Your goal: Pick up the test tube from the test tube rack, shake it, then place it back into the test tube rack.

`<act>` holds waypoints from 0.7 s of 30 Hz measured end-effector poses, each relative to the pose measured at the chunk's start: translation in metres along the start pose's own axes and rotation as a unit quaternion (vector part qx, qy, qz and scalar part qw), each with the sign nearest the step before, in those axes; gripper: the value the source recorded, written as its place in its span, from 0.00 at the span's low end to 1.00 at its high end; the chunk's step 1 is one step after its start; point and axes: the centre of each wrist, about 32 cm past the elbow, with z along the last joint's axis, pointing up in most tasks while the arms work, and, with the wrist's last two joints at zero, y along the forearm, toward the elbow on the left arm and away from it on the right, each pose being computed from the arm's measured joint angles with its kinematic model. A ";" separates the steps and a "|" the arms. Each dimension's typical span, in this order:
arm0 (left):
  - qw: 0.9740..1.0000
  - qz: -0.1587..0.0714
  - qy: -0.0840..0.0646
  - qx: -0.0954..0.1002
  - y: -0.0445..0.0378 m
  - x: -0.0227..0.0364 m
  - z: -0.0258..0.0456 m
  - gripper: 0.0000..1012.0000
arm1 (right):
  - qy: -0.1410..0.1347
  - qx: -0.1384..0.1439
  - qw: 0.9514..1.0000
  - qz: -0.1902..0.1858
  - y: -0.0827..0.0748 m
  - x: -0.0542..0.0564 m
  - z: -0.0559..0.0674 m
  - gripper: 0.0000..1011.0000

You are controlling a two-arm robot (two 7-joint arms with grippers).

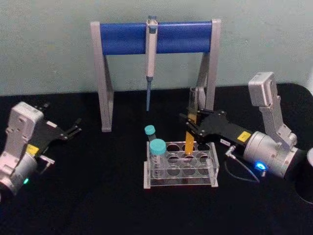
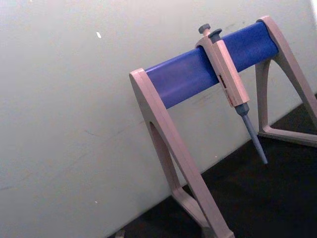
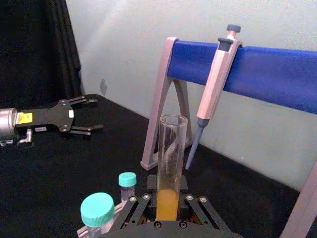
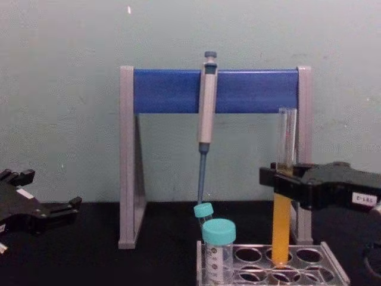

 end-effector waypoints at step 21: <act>1.000 0.000 0.000 0.000 0.0000 0.0000 0.0000 0.99 | -0.001 -0.021 1.000 -0.006 0.001 -0.003 -0.012 0.23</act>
